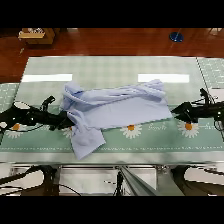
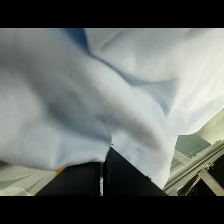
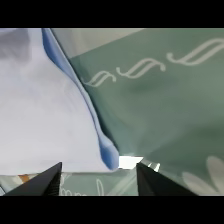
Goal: Fold the shirts.
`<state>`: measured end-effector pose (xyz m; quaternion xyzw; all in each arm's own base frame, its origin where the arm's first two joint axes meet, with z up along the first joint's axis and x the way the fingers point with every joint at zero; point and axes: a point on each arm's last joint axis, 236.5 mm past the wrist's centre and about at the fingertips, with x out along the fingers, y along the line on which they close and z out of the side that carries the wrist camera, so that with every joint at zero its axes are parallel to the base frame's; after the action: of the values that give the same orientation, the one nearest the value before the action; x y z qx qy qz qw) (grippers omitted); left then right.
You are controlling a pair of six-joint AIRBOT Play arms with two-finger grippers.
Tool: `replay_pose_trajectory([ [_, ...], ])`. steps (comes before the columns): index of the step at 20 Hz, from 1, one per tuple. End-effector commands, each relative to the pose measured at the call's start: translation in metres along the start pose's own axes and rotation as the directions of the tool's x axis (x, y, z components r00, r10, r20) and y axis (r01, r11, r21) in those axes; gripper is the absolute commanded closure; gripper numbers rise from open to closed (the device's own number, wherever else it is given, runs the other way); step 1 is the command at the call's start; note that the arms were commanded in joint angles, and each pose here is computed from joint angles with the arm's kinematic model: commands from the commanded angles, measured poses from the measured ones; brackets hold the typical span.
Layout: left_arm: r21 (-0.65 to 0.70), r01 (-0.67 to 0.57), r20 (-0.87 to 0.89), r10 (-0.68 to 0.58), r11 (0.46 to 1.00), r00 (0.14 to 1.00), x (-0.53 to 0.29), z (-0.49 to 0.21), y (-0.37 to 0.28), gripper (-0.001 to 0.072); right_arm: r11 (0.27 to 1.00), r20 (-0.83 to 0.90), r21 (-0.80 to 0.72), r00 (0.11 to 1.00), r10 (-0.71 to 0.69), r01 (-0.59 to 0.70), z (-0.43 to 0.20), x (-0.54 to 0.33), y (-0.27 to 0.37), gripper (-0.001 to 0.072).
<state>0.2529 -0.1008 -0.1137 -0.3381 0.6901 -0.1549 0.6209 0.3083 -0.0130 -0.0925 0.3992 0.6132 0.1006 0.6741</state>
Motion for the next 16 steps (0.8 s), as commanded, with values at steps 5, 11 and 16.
replay_pose_trajectory([
  [5, 0.003, 0.001, -0.002, -0.001, 1.000, 1.000, 0.000, 0.000, 0.000, 0.0684, 0.997, 0.005, -0.071, 0.999, -0.037, 0.037, -0.005, 0.042, 0.019, 0.0245],
  [11, 0.108, 0.037, 0.023, -0.040, 0.993, 0.999, -0.023, 0.006, -0.029, 0.0686, 0.988, 0.040, -0.150, 0.998, 0.049, -0.043, 0.001, 0.030, 0.066, 0.0684],
  [16, 0.490, -0.085, 0.440, -0.162, 0.868, 0.883, -0.172, 0.041, -0.159, 0.0686, 0.874, 0.333, -0.487, 0.925, 0.184, 0.001, 0.027, -0.095, 0.190, 0.0685],
])
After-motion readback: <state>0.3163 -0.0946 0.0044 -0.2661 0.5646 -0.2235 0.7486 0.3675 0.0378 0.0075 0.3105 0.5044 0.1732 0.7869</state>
